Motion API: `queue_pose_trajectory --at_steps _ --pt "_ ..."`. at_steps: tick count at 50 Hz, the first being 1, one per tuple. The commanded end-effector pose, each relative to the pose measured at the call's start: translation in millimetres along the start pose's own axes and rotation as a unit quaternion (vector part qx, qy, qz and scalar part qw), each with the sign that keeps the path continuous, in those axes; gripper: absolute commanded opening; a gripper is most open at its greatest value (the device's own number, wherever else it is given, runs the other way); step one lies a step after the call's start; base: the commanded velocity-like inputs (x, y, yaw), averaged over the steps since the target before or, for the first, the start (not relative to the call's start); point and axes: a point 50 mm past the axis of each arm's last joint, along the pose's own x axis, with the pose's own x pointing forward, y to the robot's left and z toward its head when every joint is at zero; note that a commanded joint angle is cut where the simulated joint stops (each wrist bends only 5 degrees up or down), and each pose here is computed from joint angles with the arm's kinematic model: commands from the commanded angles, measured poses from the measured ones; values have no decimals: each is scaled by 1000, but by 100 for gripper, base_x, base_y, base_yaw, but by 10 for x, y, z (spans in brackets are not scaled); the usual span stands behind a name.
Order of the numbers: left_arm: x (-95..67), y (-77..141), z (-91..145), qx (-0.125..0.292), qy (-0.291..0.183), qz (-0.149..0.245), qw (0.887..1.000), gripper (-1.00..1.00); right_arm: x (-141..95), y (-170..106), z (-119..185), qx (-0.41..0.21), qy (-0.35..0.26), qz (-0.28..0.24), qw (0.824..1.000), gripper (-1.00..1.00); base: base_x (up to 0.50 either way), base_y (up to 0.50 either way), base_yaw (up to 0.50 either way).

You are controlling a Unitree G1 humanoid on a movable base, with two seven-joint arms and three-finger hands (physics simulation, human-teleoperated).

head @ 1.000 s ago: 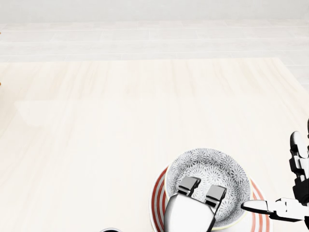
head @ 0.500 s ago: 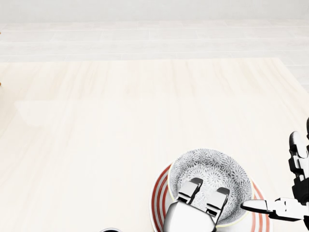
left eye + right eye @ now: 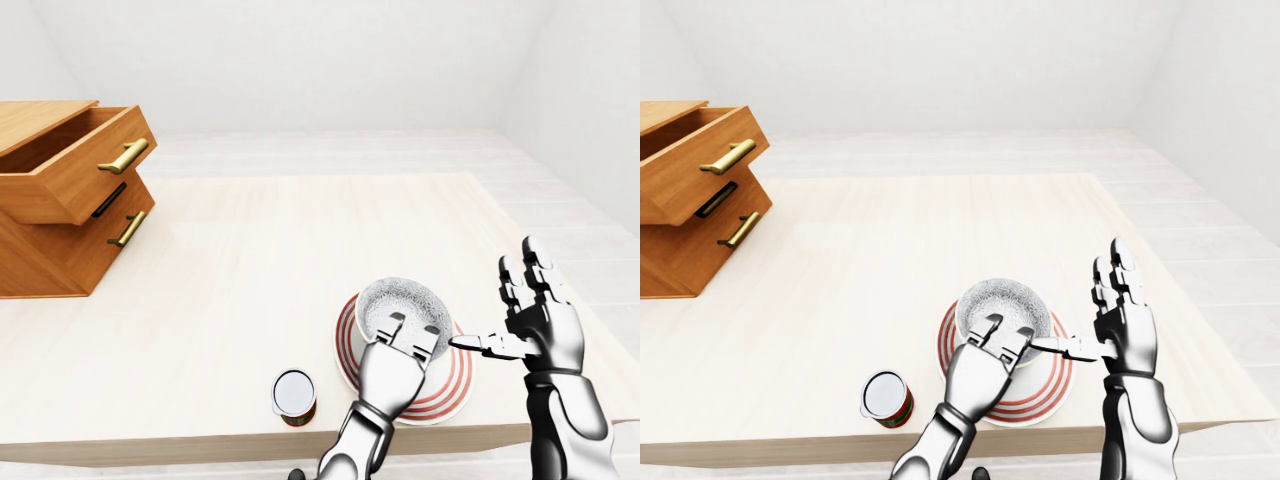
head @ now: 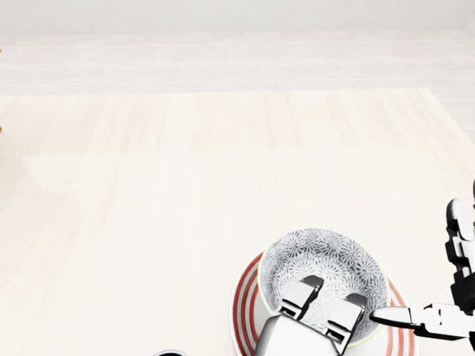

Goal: Put the bowl on the plate.

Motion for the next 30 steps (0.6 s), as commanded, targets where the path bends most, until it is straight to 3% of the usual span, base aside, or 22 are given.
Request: queue_pose_trajectory --at_steps 1,19,30 --pt "-18 144 114 -22 -8 13 1000 46 -2 21 67 -7 -13 1 1000 100 0 0 0" --pt "-127 304 236 -27 -37 25 999 46 -8 6 56 -5 -11 -1 1000 100 0 0 0" --pt "-31 601 63 -43 -15 33 998 45 19 8 39 -5 -9 -4 1000 100 0 0 0"
